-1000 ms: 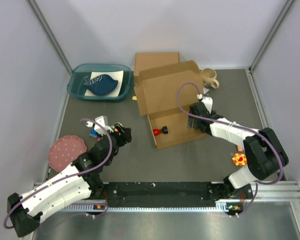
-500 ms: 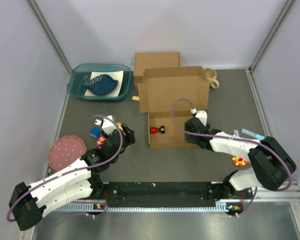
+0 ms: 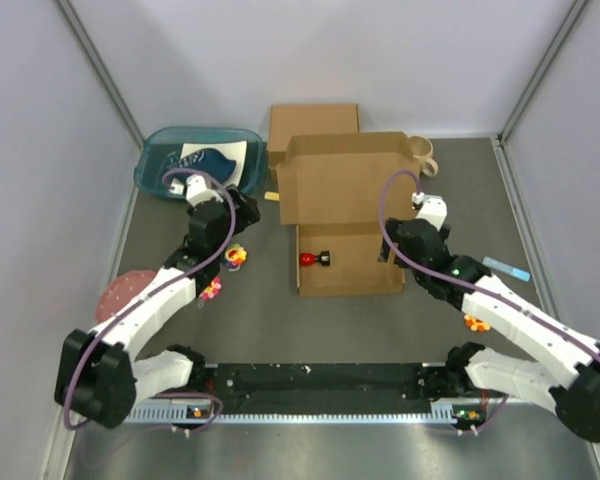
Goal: Fold the paper box
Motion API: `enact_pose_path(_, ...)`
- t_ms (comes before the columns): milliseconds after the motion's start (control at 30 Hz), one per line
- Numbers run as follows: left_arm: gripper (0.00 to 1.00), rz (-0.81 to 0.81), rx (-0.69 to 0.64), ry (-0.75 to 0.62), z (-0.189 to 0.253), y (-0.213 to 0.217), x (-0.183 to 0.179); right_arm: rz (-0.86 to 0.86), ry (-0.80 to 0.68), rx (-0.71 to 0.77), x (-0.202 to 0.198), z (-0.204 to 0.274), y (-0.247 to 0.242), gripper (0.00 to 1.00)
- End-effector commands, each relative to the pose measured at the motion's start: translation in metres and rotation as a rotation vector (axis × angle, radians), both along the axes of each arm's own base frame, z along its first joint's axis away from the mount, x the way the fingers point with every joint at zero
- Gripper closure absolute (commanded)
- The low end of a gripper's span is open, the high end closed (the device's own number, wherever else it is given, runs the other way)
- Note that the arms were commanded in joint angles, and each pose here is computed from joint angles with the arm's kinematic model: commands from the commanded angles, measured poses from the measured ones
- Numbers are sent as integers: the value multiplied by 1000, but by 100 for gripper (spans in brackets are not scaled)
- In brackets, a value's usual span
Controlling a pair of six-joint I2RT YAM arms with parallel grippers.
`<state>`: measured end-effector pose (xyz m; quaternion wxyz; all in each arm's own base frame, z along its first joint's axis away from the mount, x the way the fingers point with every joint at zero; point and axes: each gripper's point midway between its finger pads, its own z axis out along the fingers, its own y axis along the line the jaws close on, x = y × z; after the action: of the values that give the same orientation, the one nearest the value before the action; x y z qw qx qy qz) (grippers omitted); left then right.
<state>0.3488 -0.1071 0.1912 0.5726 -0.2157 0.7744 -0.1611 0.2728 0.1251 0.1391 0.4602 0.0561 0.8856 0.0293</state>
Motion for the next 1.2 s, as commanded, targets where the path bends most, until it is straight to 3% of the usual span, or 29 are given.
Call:
enact_pose_path(0, 12, -416, -44, -232, 71, -73, 51, 6, -80, 11, -5, 43, -9, 12)
enact_pose_path(67, 13, -607, -4, -277, 78, -97, 56, 19, -102, 27, -8, 52, -10, 12)
enact_pose_path(167, 13, -690, 4, -344, 87, -102, 69, 36, -111, 28, -11, 58, -11, 12)
enact_pose_path(600, 22, -749, 61, -246, 63, -105, 112, 57, -132, 23, -13, 68, -14, 11)
enact_pose_path(900, 30, -793, 72, -155, 34, -103, 118, 61, -144, 32, -10, 77, -11, 11)
enact_pose_path(1167, 41, -830, 68, -162, 40, -104, 119, 71, -149, 41, -10, 82, -9, 11)
